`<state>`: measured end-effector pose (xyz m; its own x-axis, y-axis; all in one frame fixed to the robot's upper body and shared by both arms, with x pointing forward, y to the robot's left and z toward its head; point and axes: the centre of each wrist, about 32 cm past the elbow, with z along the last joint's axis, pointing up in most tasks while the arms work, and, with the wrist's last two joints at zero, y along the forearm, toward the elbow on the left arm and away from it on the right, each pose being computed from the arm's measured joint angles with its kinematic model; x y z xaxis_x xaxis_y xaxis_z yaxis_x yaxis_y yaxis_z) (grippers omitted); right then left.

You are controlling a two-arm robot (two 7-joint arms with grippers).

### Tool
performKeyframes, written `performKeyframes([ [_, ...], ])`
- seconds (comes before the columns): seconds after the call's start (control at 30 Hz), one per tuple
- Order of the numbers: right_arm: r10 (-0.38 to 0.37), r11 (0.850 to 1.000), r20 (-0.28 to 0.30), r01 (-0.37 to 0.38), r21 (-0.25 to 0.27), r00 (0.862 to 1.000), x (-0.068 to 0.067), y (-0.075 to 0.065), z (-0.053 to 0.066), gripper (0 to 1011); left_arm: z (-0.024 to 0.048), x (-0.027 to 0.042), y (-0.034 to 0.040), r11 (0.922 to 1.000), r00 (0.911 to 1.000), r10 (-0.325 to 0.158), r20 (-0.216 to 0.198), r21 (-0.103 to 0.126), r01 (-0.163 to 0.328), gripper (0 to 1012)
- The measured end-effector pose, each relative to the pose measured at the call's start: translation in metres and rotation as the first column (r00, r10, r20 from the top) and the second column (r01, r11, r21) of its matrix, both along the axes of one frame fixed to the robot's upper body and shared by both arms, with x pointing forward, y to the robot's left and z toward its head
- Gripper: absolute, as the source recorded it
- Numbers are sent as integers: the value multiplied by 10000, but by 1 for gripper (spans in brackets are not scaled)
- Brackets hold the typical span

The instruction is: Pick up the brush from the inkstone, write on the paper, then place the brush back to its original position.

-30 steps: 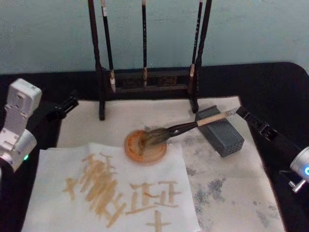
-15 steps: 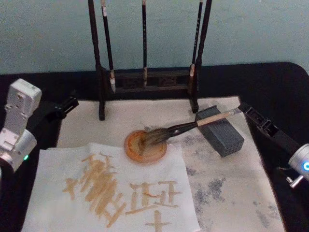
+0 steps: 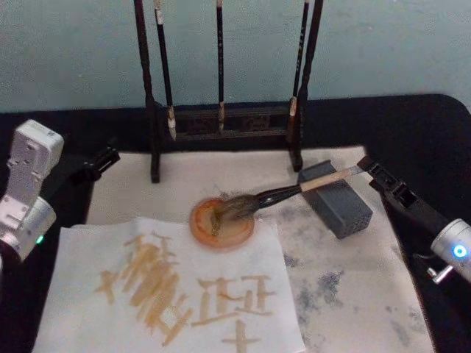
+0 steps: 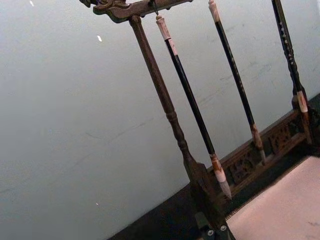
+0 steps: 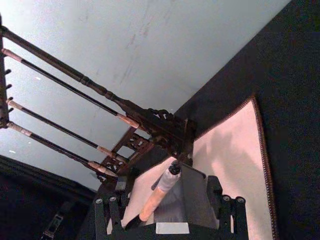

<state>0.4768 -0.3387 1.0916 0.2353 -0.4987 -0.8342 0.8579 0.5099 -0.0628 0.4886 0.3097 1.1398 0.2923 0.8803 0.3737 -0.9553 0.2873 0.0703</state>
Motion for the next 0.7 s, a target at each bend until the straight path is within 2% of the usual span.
performKeyframes([
  [0.7,234,9996,-5,-233,159,9997,117,75,-46,1008,0,0,0,10000,10000,0,0,0,0,1002],
])
